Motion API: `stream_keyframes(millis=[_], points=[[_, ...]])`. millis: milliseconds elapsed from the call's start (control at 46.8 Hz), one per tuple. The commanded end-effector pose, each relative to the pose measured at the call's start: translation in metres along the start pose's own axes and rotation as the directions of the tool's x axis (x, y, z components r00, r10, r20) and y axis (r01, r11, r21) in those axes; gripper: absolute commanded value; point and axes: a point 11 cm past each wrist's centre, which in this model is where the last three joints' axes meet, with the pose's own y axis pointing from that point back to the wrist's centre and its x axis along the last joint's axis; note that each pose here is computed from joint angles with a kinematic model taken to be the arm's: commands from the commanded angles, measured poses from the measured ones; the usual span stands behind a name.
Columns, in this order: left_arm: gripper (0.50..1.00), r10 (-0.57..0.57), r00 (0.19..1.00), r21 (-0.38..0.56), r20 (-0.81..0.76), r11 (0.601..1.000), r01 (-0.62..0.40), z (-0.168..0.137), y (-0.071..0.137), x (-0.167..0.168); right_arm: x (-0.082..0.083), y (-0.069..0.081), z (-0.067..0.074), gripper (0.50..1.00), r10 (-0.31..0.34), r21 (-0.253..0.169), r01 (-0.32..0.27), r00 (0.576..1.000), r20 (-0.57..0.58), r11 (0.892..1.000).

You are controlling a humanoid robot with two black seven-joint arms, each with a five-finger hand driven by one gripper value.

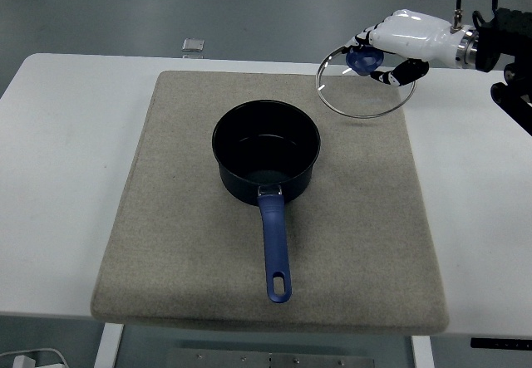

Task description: Lift the pot lid and place it to the right of the pot.

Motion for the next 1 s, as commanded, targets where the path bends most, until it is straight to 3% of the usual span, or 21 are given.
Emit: stream_keyframes(millis=[0, 406, 983], points=[[1.0, 0.0, 1.0, -0.001, 0.0, 1.0, 0.0, 0.0, 0.0, 0.0, -0.01, 0.002, 0.0, 0.5, -0.026, 0.001, 0.026, 1.0, -0.002, 1.0], [1.0, 0.0, 1.0, -0.001, 0.0, 1.0, 0.0, 0.0, 0.0, 0.0, -0.037, 0.009, 0.001, 0.5, -0.063, -0.005, 0.064, 0.995, 0.076, 0.998], [1.0, 0.0, 1.0, 0.001, 0.0, 1.0, 0.0, -0.001, 0.0, 0.0, -0.049, 0.004, -0.008, 0.5, 0.007, -0.006, -0.007, 0.989, 0.15, 1.0]])
